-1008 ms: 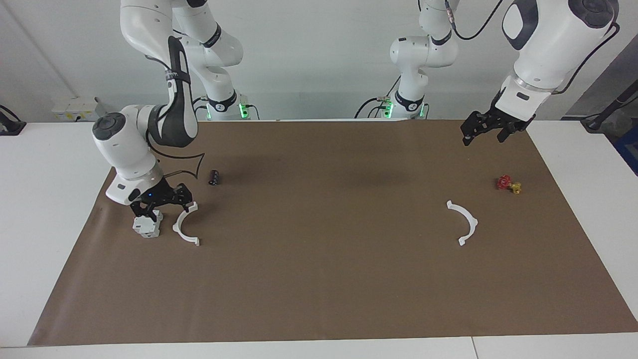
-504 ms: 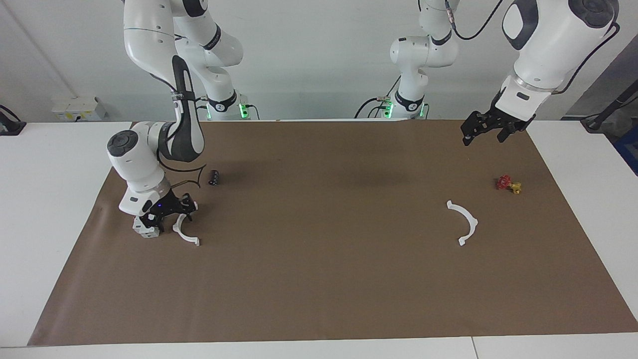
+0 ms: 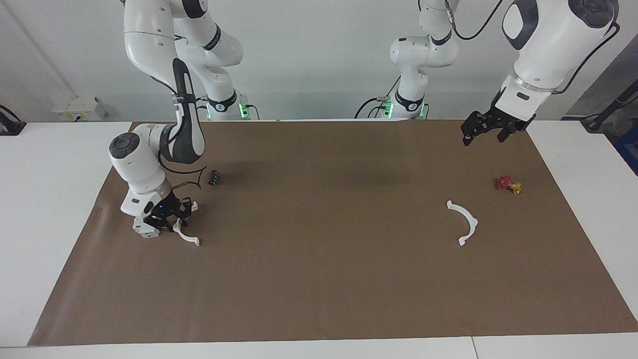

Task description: Assemble drain pipe with both arms

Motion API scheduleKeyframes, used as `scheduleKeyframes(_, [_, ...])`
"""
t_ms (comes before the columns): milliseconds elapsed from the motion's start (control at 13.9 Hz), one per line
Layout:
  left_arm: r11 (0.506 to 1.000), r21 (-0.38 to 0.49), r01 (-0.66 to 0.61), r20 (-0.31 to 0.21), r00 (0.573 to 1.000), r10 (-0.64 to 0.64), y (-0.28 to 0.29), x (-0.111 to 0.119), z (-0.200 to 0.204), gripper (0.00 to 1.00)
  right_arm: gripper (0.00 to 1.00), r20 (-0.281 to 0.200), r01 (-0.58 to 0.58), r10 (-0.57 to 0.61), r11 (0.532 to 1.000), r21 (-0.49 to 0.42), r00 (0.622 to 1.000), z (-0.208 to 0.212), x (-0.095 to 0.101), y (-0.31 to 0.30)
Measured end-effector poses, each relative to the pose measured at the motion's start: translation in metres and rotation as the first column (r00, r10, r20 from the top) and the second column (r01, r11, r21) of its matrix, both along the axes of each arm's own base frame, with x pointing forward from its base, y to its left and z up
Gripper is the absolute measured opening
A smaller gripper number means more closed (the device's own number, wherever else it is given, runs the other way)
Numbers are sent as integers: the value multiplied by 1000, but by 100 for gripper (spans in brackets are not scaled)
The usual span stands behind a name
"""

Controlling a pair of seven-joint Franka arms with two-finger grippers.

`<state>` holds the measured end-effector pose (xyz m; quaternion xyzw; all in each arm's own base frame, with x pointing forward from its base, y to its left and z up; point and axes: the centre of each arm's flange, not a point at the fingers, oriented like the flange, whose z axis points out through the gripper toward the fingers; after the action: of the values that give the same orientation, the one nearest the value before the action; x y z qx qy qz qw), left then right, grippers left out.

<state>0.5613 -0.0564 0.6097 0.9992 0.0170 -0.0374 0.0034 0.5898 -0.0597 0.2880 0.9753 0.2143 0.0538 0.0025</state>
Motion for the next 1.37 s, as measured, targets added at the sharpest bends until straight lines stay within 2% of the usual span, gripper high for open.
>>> scheduleKeyframes(72, [1000,0,0,0,1000,0,0,0,0,100,21,3,2,-2,1000,1,1000,1,1,-1])
scheduleKeyframes(288, [1000,0,0,0,1000,0,0,0,0,100,21,20,101,-102,995,22,995,19,14,9])
scheduleKeyframes(432, [1000,0,0,0,1000,0,0,0,0,100,21,-26,234,-233,971,48,972,47,29,51])
scheduleKeyframes(576, [1000,0,0,0,1000,0,0,0,0,100,21,-53,350,-347,935,65,937,77,40,111])
scheduleKeyframes(1008, [1000,0,0,0,1000,0,0,0,0,100,21,-82,453,-447,887,83,891,90,23,259])
scheduleKeyframes(1152, [1000,0,0,0,1000,0,0,0,0,100,21,-91,476,-469,875,83,878,79,19,310])
scheduleKeyframes(1368, [1000,0,0,0,1000,0,0,0,0,100,21,-92,474,-466,877,83,880,44,8,374])
